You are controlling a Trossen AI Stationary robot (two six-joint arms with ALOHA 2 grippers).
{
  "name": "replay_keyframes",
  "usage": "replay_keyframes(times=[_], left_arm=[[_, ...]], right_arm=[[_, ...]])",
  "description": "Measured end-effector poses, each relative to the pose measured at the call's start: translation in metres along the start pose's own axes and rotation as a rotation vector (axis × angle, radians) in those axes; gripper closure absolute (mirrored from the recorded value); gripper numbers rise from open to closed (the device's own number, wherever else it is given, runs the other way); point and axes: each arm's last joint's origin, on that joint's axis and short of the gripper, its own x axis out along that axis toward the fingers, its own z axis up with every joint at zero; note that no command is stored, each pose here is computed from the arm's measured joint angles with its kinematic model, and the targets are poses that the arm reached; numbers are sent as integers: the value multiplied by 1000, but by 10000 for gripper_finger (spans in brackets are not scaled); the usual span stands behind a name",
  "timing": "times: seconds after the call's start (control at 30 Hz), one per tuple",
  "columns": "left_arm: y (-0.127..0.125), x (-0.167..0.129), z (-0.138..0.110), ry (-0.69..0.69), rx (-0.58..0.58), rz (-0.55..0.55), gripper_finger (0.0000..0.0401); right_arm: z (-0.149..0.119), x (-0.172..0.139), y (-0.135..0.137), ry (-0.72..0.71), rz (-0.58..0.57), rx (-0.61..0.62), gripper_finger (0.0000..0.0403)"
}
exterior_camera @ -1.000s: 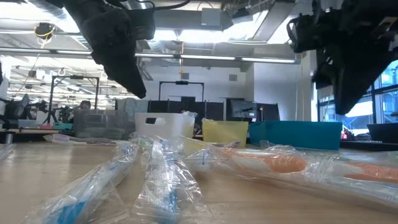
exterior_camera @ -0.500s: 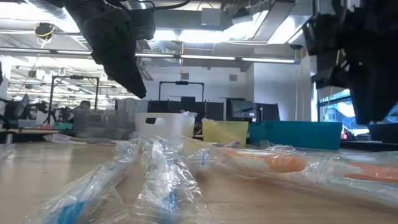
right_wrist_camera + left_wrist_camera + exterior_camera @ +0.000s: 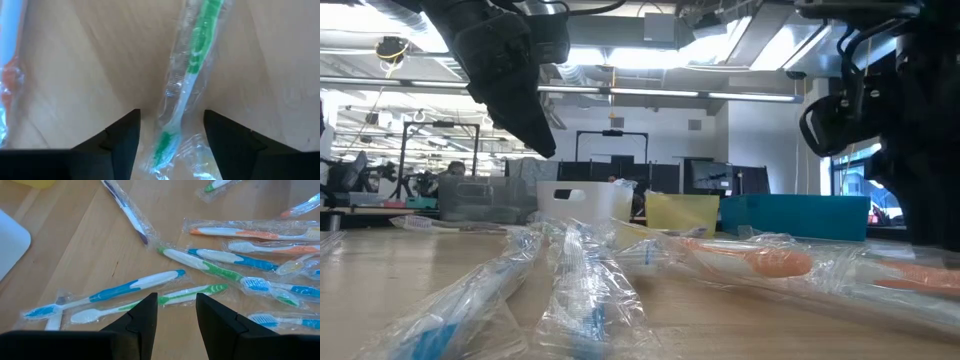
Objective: Pick & Place Toothbrushes
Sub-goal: Put the green toothbrush into the black bin
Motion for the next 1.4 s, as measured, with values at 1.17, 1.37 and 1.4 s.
replay_keyframes(times=[1.17,1.37,1.4], left_arm=[[23,31,-19,-213,46,-194,272],[18,27,-11,-320,98,-224,272],[17,27,-9,-336,101,-228,272]], right_arm=[[20,-24,-7,-311,-45,-75,394],[23,-40,-12,-467,-122,-90,399],[24,-42,-12,-494,-136,-90,398]])
